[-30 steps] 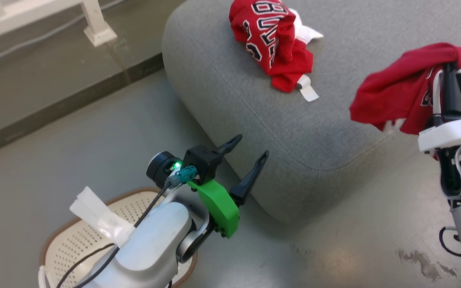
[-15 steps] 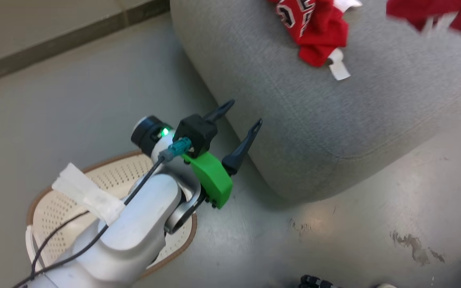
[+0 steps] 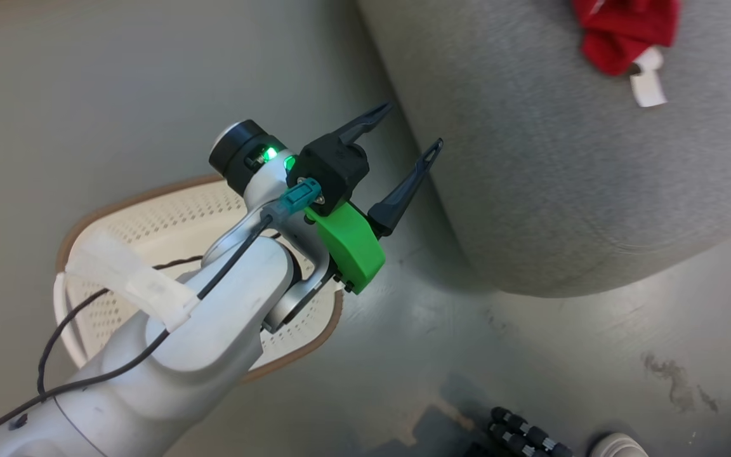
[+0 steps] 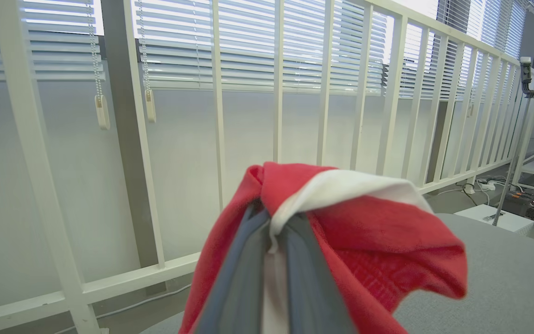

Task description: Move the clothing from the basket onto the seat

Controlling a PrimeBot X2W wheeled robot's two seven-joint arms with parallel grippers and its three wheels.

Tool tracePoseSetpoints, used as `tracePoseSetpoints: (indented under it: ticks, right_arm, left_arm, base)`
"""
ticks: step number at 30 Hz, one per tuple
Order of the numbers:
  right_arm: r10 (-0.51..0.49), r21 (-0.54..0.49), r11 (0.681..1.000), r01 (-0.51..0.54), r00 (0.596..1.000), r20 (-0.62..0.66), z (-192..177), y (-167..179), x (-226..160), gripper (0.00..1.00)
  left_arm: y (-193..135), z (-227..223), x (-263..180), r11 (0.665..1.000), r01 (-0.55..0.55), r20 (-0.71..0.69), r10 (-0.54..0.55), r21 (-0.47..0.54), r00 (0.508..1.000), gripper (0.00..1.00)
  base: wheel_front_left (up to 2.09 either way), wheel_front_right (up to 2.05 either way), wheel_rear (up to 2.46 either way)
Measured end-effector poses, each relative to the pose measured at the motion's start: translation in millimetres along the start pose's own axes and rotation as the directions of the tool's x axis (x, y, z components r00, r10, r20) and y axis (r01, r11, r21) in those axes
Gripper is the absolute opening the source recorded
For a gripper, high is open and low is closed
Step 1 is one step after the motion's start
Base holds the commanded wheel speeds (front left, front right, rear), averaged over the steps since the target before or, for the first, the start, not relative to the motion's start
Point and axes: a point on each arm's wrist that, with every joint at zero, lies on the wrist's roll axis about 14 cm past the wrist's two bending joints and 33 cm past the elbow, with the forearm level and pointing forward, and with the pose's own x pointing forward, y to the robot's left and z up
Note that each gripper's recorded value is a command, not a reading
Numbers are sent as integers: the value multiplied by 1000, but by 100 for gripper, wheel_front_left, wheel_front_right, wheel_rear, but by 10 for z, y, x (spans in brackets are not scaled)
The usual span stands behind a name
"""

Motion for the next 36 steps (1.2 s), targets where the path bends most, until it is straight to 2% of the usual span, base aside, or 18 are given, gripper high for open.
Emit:
tracePoseSetpoints:
  ticks: [6,9,16,20,25,26,27,29,31,32,36]
  right_arm:
    - [-4,-37,999,-1,991,-133,-667,184,62,0]
    - [11,-24,1000,-17,980,-200,-1012,357,47,0]
    - [71,25,997,-67,918,-390,-1883,852,-257,0]
    - [72,8,997,-76,901,-428,-2052,862,-340,0]
    - [68,0,997,-76,902,-426,-2035,816,-344,0]
    - [67,-2,997,-75,903,-425,-2022,803,-343,7]
    - [72,-3,997,-80,902,-426,-2017,795,-351,22]
    - [72,-6,997,-83,900,-429,-2012,769,-379,42]
    - [68,-10,997,-81,899,-433,-1994,730,-398,92]
    - [69,-10,997,-81,899,-433,-1980,713,-404,100]
    - [77,-5,996,-88,898,-432,-1927,685,-446,100]
  left_arm:
    - [268,-163,-156,998,-57,-27,56,-22,998,100]
    - [410,-251,-231,996,-87,-43,85,-29,995,100]
    - [737,-526,-415,988,-151,-93,147,-38,985,100]
    - [756,-579,-416,987,-150,-94,145,-52,985,100]
    - [765,-564,-389,989,-143,-83,139,-49,987,100]
    - [768,-559,-381,989,-142,-81,137,-48,987,100]
    - [768,-552,-371,989,-140,-79,136,-48,988,100]
    - [759,-535,-348,990,-134,-73,131,-46,989,100]
    - [735,-514,-320,991,-125,-67,122,-46,990,100]
    - [724,-504,-309,992,-121,-65,118,-44,991,100]
    - [690,-458,-264,994,-107,-57,105,-36,993,100]
  base:
    - [0,0,0]
    - [0,0,0]
    - [0,0,0]
    - [0,0,0]
    - [0,0,0]
    - [0,0,0]
    - [0,0,0]
    - [0,0,0]
    - [0,0,0]
    - [0,0,0]
    - [0,0,0]
